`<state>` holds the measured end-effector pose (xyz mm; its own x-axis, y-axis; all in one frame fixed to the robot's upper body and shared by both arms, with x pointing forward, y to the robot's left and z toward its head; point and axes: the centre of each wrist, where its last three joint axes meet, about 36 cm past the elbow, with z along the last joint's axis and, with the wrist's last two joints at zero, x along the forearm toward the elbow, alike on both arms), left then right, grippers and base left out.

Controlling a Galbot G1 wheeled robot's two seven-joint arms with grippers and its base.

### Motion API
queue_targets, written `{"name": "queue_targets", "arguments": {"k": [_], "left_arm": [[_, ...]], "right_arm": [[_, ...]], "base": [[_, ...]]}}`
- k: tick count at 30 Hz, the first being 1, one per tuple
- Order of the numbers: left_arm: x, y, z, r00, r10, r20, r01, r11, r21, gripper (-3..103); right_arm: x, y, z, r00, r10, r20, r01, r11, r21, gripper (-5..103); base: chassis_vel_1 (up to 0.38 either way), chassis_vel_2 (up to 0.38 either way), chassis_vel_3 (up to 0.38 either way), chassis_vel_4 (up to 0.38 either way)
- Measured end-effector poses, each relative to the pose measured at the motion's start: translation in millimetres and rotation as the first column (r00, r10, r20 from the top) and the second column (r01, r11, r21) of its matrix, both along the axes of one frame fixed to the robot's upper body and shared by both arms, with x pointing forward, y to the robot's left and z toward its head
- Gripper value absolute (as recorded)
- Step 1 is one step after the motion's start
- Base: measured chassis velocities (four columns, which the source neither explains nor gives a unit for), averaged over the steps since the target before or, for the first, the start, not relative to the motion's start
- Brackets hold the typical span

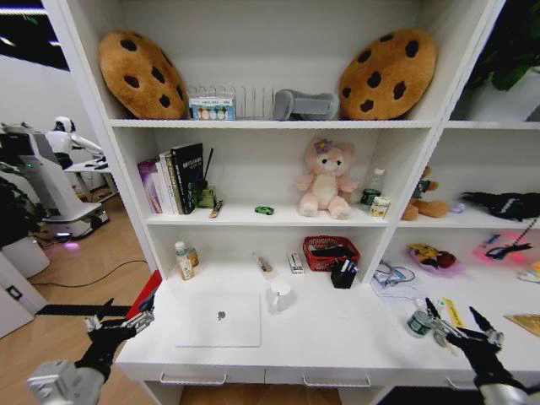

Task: Organize the objects on the table.

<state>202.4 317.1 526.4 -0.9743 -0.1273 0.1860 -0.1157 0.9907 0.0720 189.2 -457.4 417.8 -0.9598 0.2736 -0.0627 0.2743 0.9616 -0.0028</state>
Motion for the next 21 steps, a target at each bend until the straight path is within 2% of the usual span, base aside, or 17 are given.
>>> {"name": "queue_targets", "arguments": {"k": [7, 11, 16, 21], "left_arm": [[0.0, 0.0, 0.0, 1.0, -0.001, 0.0, 0.001, 1.0, 0.0, 100], [0.0, -0.1, 0.0, 1.0, -0.001, 0.0, 0.001, 1.0, 0.0, 100], [0.0, -0.1, 0.0, 1.0, -0.002, 0.0, 0.002, 1.0, -0.001, 100], [0.0, 0.0, 0.0, 1.0, -0.001, 0.0, 0.001, 1.0, 0.0, 100]], "right_arm": [[2.6, -0.2, -16.1, 1.0, 0.016, -0.002, -0.016, 1.0, -0.004, 100], [7.2, 5.7, -26.0, 0.996, 0.084, -0.033, -0.085, 0.996, -0.009, 100], [22.1, 20.9, -35.5, 0.987, 0.148, -0.063, -0.149, 0.989, -0.014, 100], [42.9, 22.3, -38.9, 0.981, 0.177, -0.081, -0.179, 0.984, -0.019, 100]], "base": [[-0.191, -0.195, 0.194, 0.19], [-0.057, -0.128, 0.125, 0.118], [-0.013, 0.005, -0.02, -0.044], [0.045, 0.045, -0.036, -0.037]]}}
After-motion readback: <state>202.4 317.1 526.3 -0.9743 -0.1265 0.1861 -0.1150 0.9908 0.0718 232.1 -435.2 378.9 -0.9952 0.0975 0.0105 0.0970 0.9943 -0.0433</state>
